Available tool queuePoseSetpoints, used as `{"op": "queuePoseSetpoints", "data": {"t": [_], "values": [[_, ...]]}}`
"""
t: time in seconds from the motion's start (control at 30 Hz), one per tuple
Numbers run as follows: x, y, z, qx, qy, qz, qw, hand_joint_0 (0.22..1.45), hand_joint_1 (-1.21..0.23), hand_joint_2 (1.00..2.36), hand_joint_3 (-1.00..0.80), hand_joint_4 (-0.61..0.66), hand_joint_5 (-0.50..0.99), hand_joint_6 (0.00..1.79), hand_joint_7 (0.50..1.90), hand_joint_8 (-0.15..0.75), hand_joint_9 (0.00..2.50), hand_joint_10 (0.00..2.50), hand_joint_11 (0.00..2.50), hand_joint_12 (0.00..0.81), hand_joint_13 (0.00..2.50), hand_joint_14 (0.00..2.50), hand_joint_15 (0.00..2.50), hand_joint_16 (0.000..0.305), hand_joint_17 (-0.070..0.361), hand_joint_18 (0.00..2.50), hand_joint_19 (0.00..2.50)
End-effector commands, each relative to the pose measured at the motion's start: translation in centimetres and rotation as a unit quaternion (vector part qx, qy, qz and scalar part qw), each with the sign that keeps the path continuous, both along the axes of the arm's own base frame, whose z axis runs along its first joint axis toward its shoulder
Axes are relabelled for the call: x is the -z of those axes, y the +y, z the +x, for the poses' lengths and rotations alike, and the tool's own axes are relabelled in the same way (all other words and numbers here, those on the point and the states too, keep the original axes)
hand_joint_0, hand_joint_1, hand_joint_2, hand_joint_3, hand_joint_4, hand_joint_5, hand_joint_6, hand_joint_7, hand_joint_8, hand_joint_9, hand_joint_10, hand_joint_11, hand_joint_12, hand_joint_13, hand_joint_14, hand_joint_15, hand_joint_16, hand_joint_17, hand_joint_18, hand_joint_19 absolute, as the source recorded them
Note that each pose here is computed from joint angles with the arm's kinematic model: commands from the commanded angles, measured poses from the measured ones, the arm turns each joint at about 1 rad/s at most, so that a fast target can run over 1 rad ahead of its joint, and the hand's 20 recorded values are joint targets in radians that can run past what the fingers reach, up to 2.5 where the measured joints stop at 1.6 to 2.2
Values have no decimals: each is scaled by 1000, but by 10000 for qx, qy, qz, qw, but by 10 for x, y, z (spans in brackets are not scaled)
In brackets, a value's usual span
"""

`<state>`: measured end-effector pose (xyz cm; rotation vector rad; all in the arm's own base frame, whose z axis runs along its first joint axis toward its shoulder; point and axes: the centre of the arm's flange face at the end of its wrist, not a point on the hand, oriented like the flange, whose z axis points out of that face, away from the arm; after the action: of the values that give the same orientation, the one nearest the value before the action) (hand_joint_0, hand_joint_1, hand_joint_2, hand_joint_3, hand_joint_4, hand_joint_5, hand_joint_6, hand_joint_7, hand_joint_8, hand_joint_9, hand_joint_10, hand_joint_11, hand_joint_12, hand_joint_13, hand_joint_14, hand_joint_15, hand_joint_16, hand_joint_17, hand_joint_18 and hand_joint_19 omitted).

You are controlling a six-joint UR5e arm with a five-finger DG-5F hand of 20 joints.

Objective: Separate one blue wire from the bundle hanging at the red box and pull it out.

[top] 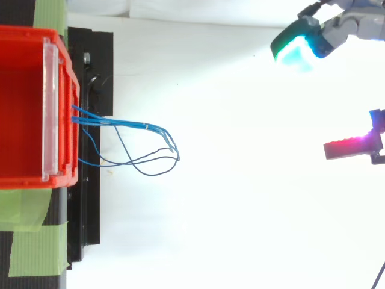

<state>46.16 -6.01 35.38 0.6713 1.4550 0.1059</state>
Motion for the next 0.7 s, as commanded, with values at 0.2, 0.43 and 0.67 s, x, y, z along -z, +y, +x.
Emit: {"op": "queuePoseSetpoints", "data": {"t": [0.2, 0.43, 0.67], "values": [[27, 9, 13, -54, -970, 304, 9948, 548, -722, 1000, -500, 201, -198, 502, 858, 227, 202, 0, 0, 345, 75, 3, 61, 62, 139, 0, 33], [46, 13, 27, -51, -1142, 541, 9920, 545, -715, 1000, -500, 202, -198, 503, 858, 229, 210, 0, 0, 347, 82, 2, 63, 62, 139, 0, 47], [86, 17, 52, -42, -1402, 949, 9856, 545, -712, 1000, -500, 203, -198, 502, 858, 230, 216, 0, 0, 347, 87, 4, 63, 62, 139, 0, 57]]}}
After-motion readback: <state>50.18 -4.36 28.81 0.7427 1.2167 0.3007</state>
